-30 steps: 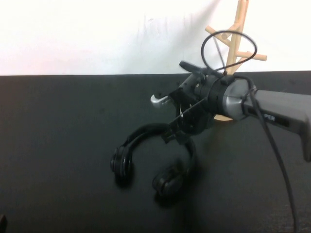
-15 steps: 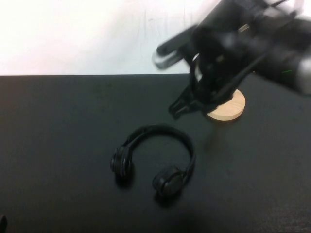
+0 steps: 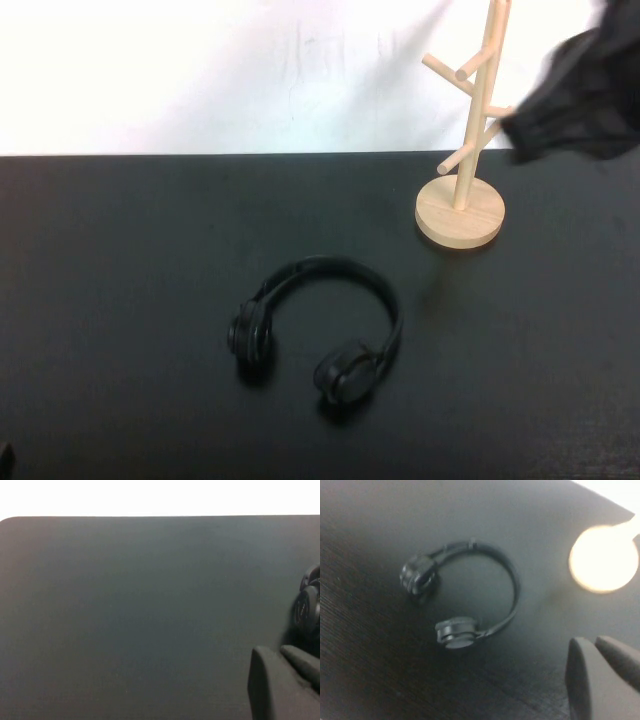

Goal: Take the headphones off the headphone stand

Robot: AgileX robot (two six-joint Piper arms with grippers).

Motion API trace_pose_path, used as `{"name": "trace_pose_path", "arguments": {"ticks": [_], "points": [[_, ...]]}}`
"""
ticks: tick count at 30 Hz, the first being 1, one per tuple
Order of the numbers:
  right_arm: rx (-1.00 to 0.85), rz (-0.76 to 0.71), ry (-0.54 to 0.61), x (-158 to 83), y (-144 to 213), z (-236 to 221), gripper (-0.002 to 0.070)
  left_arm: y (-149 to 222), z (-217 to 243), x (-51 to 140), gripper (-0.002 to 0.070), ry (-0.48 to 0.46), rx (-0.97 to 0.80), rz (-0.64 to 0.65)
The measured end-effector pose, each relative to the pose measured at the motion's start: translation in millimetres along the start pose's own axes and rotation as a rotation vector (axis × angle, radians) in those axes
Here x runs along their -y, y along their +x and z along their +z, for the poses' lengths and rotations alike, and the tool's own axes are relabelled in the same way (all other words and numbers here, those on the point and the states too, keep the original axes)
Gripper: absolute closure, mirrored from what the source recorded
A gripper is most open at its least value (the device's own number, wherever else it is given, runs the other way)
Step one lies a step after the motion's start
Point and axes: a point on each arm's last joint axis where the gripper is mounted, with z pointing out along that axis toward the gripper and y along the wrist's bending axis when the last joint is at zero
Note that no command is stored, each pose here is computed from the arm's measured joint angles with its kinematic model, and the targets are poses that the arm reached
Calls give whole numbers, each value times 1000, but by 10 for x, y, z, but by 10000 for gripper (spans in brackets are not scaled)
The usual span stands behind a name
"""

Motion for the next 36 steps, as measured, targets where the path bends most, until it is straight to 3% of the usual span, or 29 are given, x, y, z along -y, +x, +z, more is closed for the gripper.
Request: {"name": "trace_pose_path", "arguments": {"ticks": [8,14,22,28,36], "points": [[55,-120,71,216,347,-369,682,0,0,0,678,0,0,0],[44,-130,151,425,900,-285,682,0,0,0,678,0,0,0],[296,-36,324,782,1932,195,682,0,0,0,678,0,0,0],[461,16,445,813,2704,514,682,0,0,0,678,0,0,0],[725,280,576,777,3220,605,682,0,0,0,678,0,0,0]]}}
